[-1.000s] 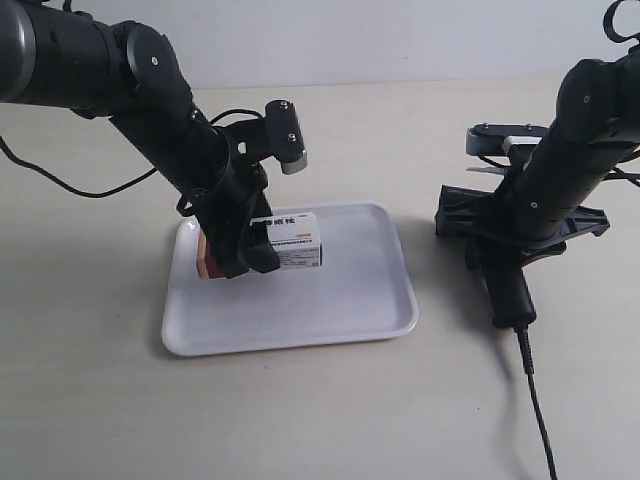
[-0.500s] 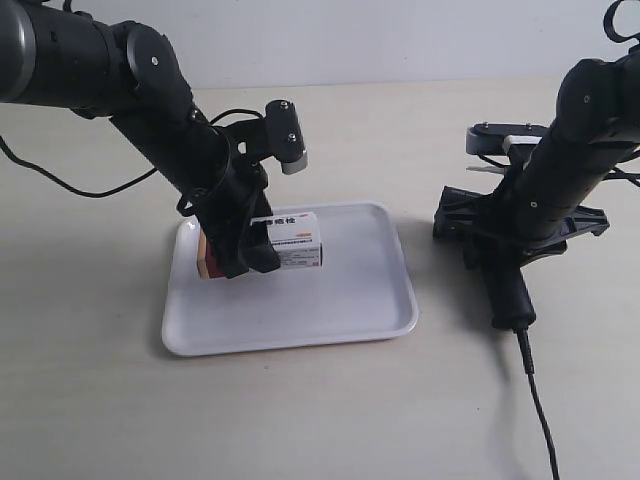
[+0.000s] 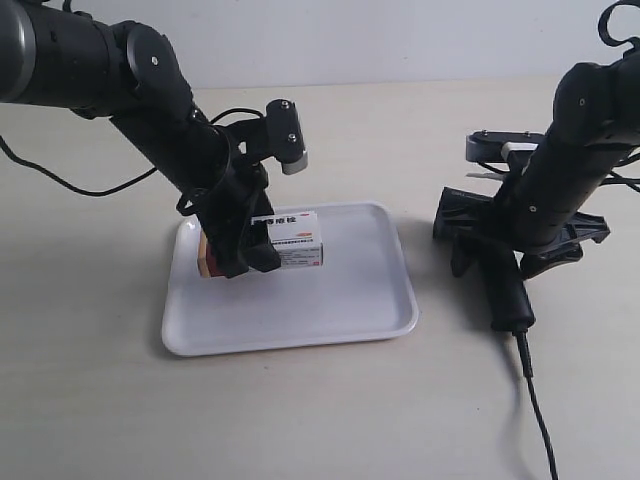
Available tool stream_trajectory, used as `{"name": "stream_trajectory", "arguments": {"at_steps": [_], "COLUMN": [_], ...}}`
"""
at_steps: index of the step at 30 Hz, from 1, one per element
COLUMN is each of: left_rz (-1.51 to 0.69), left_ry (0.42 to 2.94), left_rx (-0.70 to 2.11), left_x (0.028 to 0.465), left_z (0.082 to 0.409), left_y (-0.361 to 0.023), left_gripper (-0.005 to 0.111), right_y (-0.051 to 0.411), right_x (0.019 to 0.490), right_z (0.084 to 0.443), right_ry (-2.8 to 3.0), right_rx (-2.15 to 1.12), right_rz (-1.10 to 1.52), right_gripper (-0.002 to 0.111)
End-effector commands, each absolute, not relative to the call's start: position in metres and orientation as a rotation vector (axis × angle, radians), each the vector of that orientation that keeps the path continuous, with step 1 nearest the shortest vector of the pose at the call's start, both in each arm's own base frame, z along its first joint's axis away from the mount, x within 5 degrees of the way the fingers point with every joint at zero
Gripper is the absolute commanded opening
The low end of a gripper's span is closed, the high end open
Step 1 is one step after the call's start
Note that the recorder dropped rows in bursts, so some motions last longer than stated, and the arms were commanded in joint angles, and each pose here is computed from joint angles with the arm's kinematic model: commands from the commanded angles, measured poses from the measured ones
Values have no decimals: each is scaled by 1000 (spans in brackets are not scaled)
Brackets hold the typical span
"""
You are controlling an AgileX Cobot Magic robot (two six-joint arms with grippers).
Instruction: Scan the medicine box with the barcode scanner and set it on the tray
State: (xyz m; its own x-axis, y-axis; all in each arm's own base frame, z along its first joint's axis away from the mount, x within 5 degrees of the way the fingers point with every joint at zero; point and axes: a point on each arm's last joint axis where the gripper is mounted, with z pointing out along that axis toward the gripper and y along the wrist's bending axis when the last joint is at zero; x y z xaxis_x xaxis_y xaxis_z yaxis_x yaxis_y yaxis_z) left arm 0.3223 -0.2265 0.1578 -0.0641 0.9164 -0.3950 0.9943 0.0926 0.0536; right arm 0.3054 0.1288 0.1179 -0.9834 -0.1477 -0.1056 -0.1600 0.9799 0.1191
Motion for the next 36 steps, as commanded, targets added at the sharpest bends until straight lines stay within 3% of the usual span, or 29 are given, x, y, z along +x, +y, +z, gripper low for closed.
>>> {"name": "stream_trajectory", "arguments": {"at_steps": [1, 18, 31, 33, 36], "left_rz": [-339, -337, -380, -387, -391], "left_ry": [2042, 2087, 2097, 2092, 2082], "left_rx": [1876, 1854, 1892, 1908, 1926], "left_x": [322, 328, 325, 324, 323], "left_z": [158, 131, 121, 121, 121], "left_y": [-229, -232, -232, -232, -232], "left_gripper": [0, 0, 1, 7, 26], "right_y": [127, 123, 122, 122, 122], "right_x": [303, 288, 283, 283, 283], "right_z": [136, 198, 209, 209, 209], "right_ry": [3012, 2904, 2894, 2894, 2894], "right_rx": [-223, -203, -205, -205, -205], "right_rz": [207, 285, 298, 298, 298], "right_gripper": [76, 76, 76, 76, 76]}}
